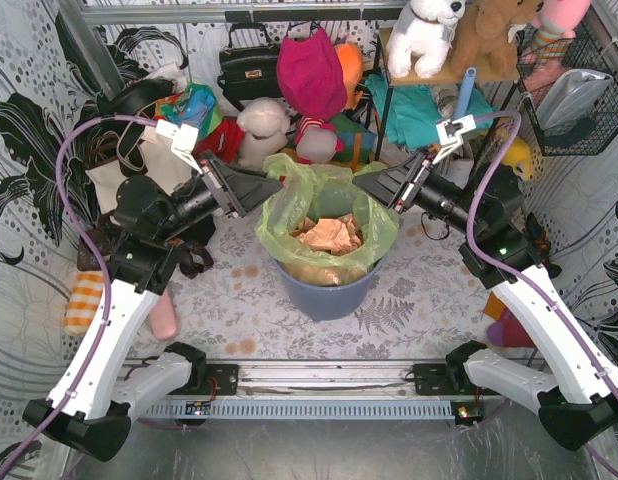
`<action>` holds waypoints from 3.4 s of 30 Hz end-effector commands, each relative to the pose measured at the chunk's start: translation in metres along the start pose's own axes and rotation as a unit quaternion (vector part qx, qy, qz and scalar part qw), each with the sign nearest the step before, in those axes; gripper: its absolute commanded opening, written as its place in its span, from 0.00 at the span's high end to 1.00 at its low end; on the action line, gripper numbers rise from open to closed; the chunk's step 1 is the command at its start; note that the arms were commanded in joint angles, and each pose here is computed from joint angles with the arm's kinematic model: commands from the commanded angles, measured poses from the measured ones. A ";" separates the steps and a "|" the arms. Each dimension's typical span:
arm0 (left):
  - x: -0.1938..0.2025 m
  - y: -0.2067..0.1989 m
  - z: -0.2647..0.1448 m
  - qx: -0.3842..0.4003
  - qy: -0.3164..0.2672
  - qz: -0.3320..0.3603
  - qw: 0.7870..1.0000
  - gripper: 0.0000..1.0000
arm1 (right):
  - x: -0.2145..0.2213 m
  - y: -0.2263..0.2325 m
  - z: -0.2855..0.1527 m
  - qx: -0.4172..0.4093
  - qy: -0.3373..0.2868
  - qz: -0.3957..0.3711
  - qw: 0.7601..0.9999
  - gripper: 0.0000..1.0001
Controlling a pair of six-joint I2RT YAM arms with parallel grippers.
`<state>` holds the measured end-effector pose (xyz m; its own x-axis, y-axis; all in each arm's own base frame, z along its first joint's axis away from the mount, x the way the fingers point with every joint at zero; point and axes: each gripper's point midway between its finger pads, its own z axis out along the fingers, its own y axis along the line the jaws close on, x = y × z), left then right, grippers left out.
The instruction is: Tie the trash bag
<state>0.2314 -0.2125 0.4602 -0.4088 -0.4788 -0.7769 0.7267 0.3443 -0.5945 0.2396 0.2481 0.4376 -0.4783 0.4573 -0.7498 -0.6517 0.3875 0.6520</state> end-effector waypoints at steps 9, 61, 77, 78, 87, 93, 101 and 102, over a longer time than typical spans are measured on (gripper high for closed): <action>0.030 0.007 -0.013 -0.011 0.100 0.051 0.994 0.37 | 0.017 0.005 -0.002 -0.022 0.044 0.003 0.999 0.48; -0.080 -0.091 0.014 0.102 -0.021 0.076 0.992 0.45 | -0.086 0.093 0.047 -0.178 -0.050 0.051 0.981 0.53; -0.106 -0.060 -0.002 -0.034 -0.109 0.057 0.992 0.40 | -0.098 0.058 0.015 -0.050 -0.136 0.041 0.989 0.54; -0.099 -0.057 -0.001 -0.031 -0.100 0.049 0.993 0.36 | -0.090 0.051 0.016 -0.044 -0.130 0.047 0.989 0.53; -0.061 -0.051 -0.010 -0.024 -0.037 0.029 0.999 0.25 | -0.043 0.043 0.025 -0.079 -0.034 0.066 0.994 0.34; -0.047 -0.054 -0.002 0.018 -0.010 0.001 1.000 0.25 | -0.047 0.049 0.031 -0.095 -0.032 0.061 0.993 0.38; -0.075 -0.088 0.020 0.101 0.006 0.015 0.995 0.30 | -0.079 0.077 0.041 -0.119 -0.042 0.046 0.991 0.46; -0.084 -0.094 0.023 0.102 0.002 0.026 0.994 0.32 | -0.086 0.084 0.041 -0.124 -0.045 0.041 0.990 0.48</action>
<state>0.2313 -0.2227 0.5279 -0.4735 -0.4614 -0.7503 0.7311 0.2691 -0.6269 0.2648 0.2801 0.5083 -0.5548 0.5275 -0.6433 -0.6603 0.1912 0.7263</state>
